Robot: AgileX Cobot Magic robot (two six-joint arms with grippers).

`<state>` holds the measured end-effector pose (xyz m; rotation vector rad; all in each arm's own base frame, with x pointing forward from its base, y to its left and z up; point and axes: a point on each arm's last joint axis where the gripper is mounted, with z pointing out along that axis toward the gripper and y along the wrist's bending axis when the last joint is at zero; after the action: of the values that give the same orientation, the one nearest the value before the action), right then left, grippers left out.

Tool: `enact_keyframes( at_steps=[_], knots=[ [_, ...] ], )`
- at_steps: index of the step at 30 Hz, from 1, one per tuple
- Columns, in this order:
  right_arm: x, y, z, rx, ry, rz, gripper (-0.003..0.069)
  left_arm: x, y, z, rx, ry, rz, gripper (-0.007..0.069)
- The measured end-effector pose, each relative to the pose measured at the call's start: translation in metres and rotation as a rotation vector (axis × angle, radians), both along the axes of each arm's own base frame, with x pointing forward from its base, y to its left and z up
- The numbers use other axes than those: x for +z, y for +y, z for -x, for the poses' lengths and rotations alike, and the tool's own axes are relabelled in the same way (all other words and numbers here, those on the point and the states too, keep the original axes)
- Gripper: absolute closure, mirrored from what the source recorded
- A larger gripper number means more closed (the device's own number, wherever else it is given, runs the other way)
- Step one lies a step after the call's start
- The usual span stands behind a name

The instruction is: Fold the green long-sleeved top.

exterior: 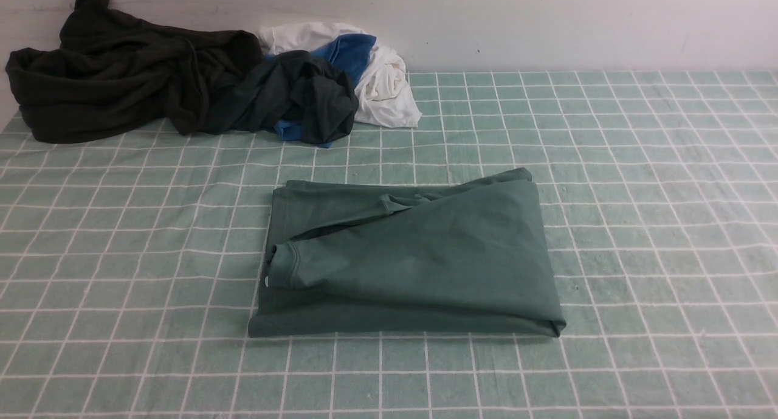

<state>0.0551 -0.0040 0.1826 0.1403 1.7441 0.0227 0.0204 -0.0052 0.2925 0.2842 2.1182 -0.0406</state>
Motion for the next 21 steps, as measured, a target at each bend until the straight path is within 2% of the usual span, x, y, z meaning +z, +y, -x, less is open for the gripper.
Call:
enact_keyframes(
  at_steps=[11, 17, 21],
  knots=[
    [0.000, 0.000, 0.000, 0.000, 0.000, 0.000, 0.0673, 0.000, 0.000, 0.000, 0.000, 0.002, 0.000, 0.0629],
    [0.000, 0.000, 0.000, 0.000, 0.000, 0.000, 0.0673, -0.012, -0.001, -0.004, -0.004, 0.029, 0.007, 0.0629],
    [0.000, 0.000, 0.000, 0.000, 0.000, 0.000, 0.0673, -0.016, -0.006, -0.019, -0.005, -0.148, 0.082, 0.0629]
  ],
)
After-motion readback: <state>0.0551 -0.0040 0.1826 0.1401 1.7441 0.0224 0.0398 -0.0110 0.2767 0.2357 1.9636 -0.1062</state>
